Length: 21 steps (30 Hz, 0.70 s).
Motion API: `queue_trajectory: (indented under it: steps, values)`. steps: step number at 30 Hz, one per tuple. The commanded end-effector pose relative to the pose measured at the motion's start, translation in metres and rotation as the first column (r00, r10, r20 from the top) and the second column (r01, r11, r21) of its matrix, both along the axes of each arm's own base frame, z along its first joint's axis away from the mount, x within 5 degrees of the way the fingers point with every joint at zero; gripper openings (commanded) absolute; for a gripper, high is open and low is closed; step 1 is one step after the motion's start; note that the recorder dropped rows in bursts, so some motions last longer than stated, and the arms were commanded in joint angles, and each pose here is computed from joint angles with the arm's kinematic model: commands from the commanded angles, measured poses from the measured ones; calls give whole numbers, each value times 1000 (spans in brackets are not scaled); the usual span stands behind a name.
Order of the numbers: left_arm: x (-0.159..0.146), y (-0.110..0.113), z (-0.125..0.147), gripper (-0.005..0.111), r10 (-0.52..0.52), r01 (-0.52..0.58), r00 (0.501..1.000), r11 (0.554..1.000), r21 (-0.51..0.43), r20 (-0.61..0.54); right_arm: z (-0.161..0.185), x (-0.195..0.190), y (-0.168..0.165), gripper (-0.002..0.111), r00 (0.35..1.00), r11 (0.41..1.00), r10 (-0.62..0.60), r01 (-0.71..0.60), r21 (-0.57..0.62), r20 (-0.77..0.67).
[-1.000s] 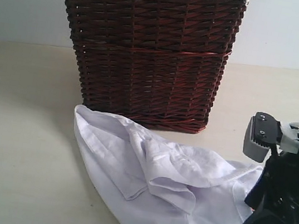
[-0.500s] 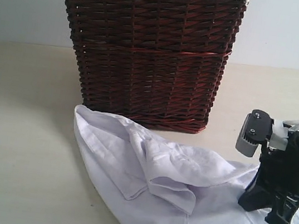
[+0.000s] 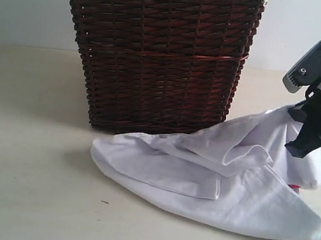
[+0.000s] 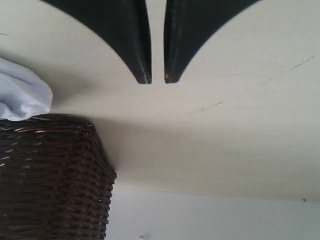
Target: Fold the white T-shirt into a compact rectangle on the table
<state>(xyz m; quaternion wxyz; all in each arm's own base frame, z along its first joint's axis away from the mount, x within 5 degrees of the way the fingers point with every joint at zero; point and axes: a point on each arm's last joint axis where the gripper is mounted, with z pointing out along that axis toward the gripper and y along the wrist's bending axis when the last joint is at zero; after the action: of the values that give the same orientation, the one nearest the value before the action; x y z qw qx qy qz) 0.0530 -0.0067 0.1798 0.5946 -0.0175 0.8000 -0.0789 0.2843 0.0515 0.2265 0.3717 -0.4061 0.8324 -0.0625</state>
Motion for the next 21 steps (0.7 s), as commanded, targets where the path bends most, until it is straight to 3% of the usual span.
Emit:
queue_trajectory:
  steps: [1, 5, 8, 13, 15, 16, 17, 18, 21]
  values:
    - [0, 0, 1, 12, -6, 6, 1000, 1000, 4, 14, -17, 15, -3, 14, 998, 999, -46, 47, -17, 35]
    - [0, 0, 1, 12, -6, 6, 1000, 1000, 4, 14, -31, 26, -5, 47, 994, 995, -93, 94, -15, 57]
    - [0, 0, 1, 12, -6, 6, 1000, 1000, 4, 14, -25, 25, -5, 58, 988, 990, -138, 136, 32, 73]
    - [0, 0, 1, 12, -6, 6, 1000, 1000, 4, 14, 12, -3, -2, 56, 992, 985, -122, 119, 123, 17]
    - [0, 0, 1, 12, -6, 6, 1000, 1000, 4, 14, 16, -26, 3, 54, 993, 997, 49, -42, 60, -109]
    - [0, 0, 1, 12, -6, 6, 1000, 1000, 4, 14, 7, -49, 7, 54, 919, 965, 253, -260, 19, -301]
    - [0, 0, 1, 12, -6, 6, 1000, 1000, 4, 14, 0, -57, 7, 54, 863, 939, 322, -345, 12, -390]
    - [0, 0, 1, 12, -6, 6, 1000, 1000, 4, 14, -14, -63, 5, 54, 808, 925, 339, -379, 17, -482]
    - [0, 0, 1, 12, -6, 6, 1000, 1000, 4, 14, -40, -52, 0, 54, 848, 957, 236, -288, -40, -475]
